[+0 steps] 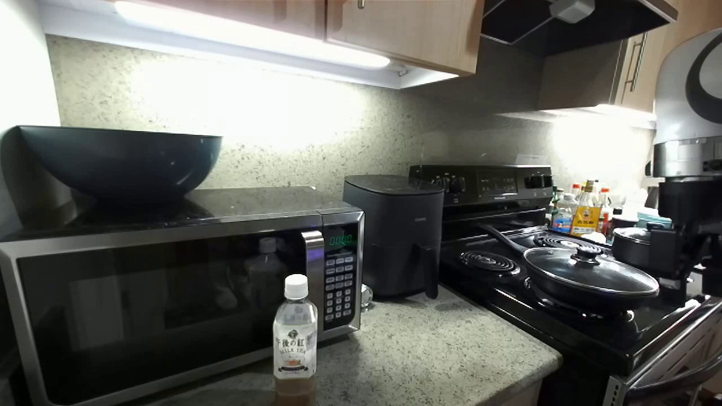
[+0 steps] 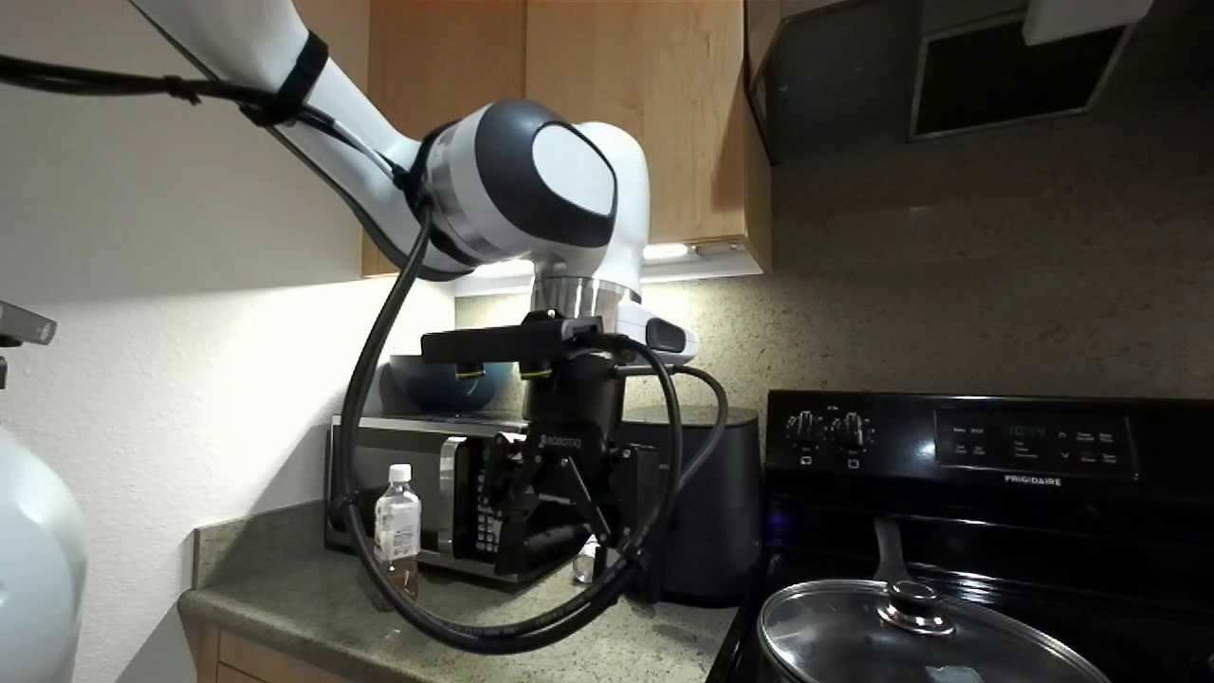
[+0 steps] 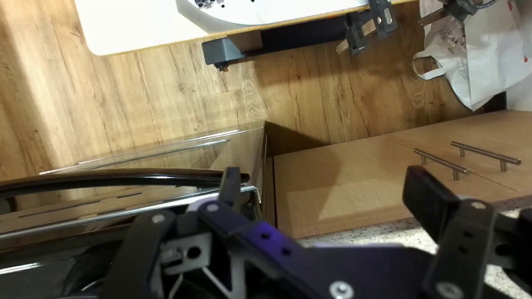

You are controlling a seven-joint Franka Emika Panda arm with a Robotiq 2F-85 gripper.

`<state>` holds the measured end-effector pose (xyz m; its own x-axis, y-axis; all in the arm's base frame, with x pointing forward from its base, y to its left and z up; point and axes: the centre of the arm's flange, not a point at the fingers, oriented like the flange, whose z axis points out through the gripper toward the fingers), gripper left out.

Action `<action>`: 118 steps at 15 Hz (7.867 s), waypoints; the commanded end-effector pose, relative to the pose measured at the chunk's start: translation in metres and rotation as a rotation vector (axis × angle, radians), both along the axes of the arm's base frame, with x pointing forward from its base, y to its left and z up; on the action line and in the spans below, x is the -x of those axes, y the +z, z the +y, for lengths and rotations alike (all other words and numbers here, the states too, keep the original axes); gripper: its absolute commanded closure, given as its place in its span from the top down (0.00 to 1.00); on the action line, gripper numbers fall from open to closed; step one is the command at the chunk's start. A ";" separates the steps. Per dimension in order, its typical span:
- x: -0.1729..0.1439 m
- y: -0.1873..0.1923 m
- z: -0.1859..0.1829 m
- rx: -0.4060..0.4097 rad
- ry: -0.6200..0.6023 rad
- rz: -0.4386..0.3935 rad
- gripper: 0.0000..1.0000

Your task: Pick up the bottle and put it on top of the microwave

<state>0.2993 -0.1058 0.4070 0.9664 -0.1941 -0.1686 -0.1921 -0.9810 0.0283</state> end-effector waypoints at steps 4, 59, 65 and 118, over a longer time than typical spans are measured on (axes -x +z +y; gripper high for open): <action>-0.056 -0.019 0.109 0.075 0.349 0.074 1.00; -0.176 -0.043 0.442 -0.235 0.772 -0.373 1.00; -0.181 -0.037 0.449 -0.058 0.638 -0.544 1.00; -0.124 0.134 0.459 -0.091 0.643 -0.865 0.13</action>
